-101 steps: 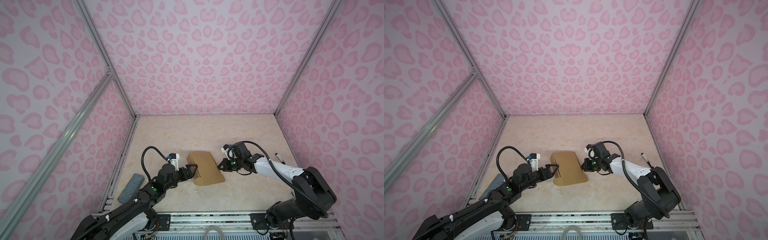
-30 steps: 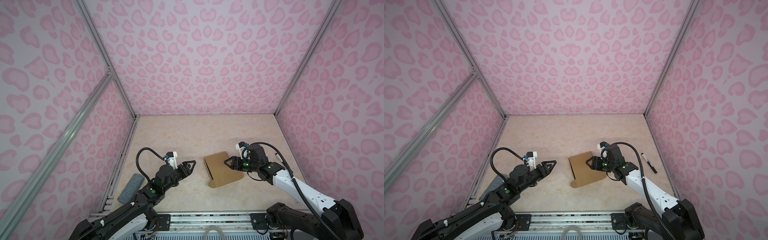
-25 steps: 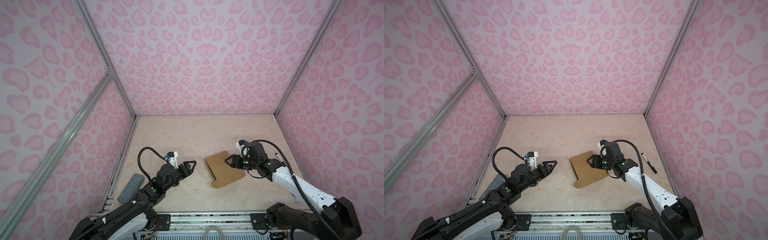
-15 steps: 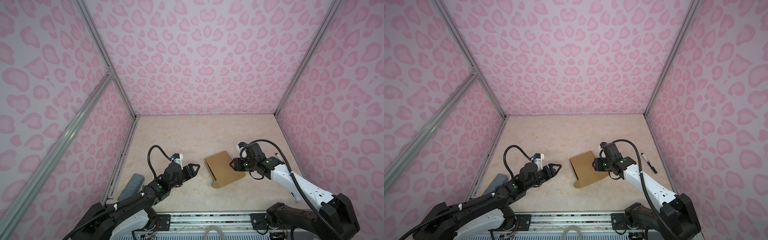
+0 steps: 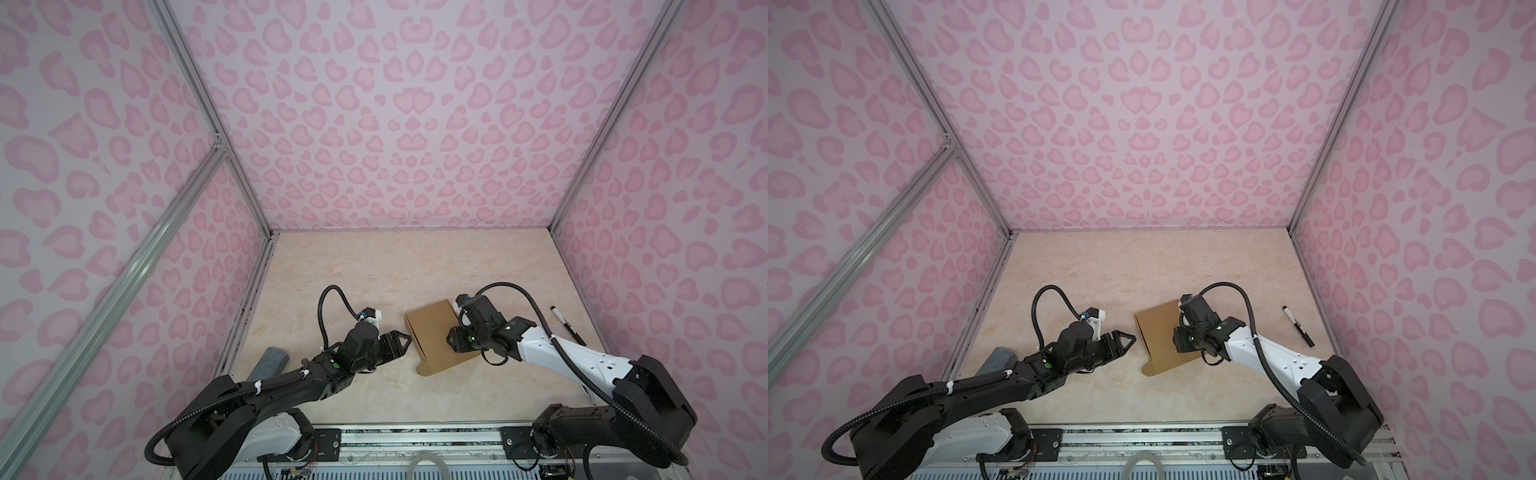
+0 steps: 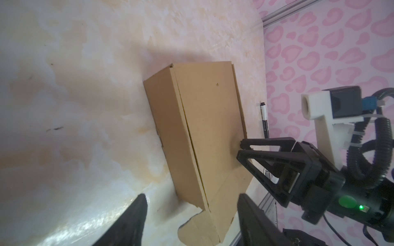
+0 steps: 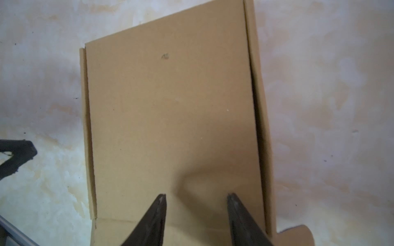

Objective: Fold the paper box
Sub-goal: 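Grip the upright box with both grippers and shift it farther from the robot, then squeeze the upright brown box between both grippers from opposite sides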

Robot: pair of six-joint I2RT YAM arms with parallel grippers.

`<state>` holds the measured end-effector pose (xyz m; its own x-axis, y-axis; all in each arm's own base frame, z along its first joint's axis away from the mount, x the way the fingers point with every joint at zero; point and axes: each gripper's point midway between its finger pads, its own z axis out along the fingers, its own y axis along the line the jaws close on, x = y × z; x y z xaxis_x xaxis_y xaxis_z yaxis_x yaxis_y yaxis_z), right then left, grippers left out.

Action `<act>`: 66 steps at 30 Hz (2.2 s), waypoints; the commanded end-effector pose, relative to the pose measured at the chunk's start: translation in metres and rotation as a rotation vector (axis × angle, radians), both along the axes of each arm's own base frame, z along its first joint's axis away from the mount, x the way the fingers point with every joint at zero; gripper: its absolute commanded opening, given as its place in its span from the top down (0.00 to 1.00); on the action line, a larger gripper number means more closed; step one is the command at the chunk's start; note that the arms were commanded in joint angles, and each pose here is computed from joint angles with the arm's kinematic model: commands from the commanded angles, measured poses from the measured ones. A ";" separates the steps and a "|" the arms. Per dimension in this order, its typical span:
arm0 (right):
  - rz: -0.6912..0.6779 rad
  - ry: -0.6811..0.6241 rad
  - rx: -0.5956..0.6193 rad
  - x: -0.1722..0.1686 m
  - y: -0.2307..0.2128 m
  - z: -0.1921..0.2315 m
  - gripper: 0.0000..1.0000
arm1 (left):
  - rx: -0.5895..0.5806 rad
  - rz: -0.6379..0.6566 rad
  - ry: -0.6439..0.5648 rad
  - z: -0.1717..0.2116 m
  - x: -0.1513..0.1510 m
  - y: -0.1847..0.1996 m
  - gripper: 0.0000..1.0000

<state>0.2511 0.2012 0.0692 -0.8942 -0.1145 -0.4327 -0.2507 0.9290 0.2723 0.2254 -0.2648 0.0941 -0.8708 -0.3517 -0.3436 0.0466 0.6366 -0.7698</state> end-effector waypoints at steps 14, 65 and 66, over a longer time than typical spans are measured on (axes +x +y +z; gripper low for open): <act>-0.088 -0.039 -0.076 -0.012 -0.034 0.032 0.44 | -0.052 -0.026 -0.030 0.019 -0.008 -0.003 0.30; -0.068 0.115 0.043 -0.041 -0.018 -0.012 0.52 | -0.032 -0.100 0.032 -0.008 -0.015 -0.033 0.32; -0.067 0.118 0.042 -0.041 -0.018 -0.012 0.52 | -0.032 -0.100 0.033 -0.008 -0.015 -0.033 0.32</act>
